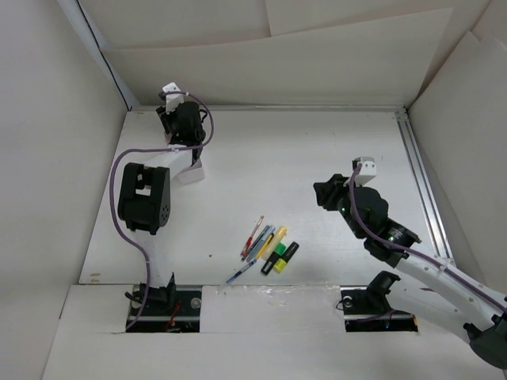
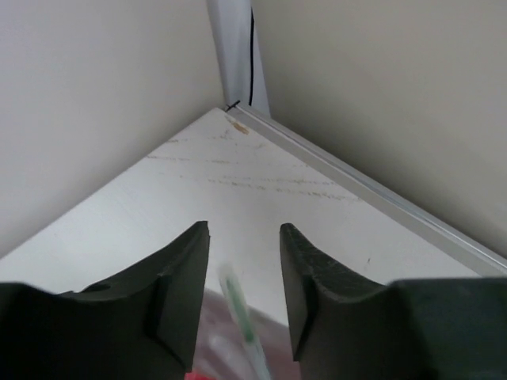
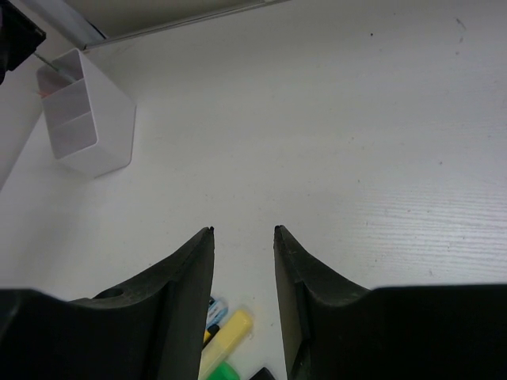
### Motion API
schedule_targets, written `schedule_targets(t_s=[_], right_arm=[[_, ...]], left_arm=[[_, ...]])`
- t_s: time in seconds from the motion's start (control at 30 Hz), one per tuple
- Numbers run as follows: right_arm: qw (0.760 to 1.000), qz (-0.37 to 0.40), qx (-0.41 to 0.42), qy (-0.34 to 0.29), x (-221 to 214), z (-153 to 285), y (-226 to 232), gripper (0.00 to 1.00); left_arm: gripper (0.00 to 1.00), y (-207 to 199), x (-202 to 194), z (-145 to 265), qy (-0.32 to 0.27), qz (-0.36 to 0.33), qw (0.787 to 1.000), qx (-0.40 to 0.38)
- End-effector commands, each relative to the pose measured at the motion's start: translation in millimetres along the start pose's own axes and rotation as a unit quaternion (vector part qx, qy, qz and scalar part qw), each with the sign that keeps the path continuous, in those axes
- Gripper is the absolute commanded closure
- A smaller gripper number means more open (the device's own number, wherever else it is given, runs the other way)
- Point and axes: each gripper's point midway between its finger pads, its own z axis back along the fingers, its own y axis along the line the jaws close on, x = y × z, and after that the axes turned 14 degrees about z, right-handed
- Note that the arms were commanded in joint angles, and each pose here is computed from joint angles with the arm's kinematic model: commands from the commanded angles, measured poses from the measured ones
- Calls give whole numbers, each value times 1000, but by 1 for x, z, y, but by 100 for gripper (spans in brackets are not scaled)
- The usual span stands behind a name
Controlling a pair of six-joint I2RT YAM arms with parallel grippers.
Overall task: Sort the stationery into containers
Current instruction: Place the pen in the storage box, then pick up the pen from the center of the board.
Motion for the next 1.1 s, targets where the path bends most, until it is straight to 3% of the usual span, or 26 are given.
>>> schedule_targets(t_s=[0.0,0.13,0.27,0.33,0.37,0.43,0.5,0.53,0.63,0.67,0.73,0.8,0.87,1.07], right_arm=[[999,-10,7,-30,17,1,2,58],[999,-10,7,-30,17,1,2,58],[999,-10,7,-30,17,1,2,58],[999,-12,8,-34,19,3,2,58],[999,-12,8,-34,19,3,2,58],[999,-12,8,-34,19,3,2,58],[999,-12,8,-34,19,3,2,66],[999,-12,8,-34,19,3,2,78],[999,-10,1,-30,17,0,0,90],[999,-10,-4,-31,17,0,-2,94],[999,-10,-4,-31,17,0,-2,99],[999,-10,-4,-31,17,0,-2,100],[999,-12,-7,-37,20,2,-3,100],[999,-12,-12,-38,19,3,-6,88]], left_arm=[[63,-5,49,14,-31,59,998,-6],[54,-10,78,26,-29,87,995,-26],[54,-20,117,48,-20,120,991,-58],[59,-24,132,66,-1,129,988,-84],[71,-27,130,74,12,130,987,-96],[81,-26,129,94,47,134,983,-115],[90,-43,106,121,111,145,969,-168],[95,-54,98,147,135,142,961,-195],[97,-71,48,200,214,85,942,-245],[100,-70,6,229,270,32,930,-249],[100,-69,-34,265,336,-3,902,-272],[100,-66,-76,315,394,-44,864,-309],[100,-43,-113,339,429,-77,847,-303],[79,-21,-160,389,499,-101,796,-326]])
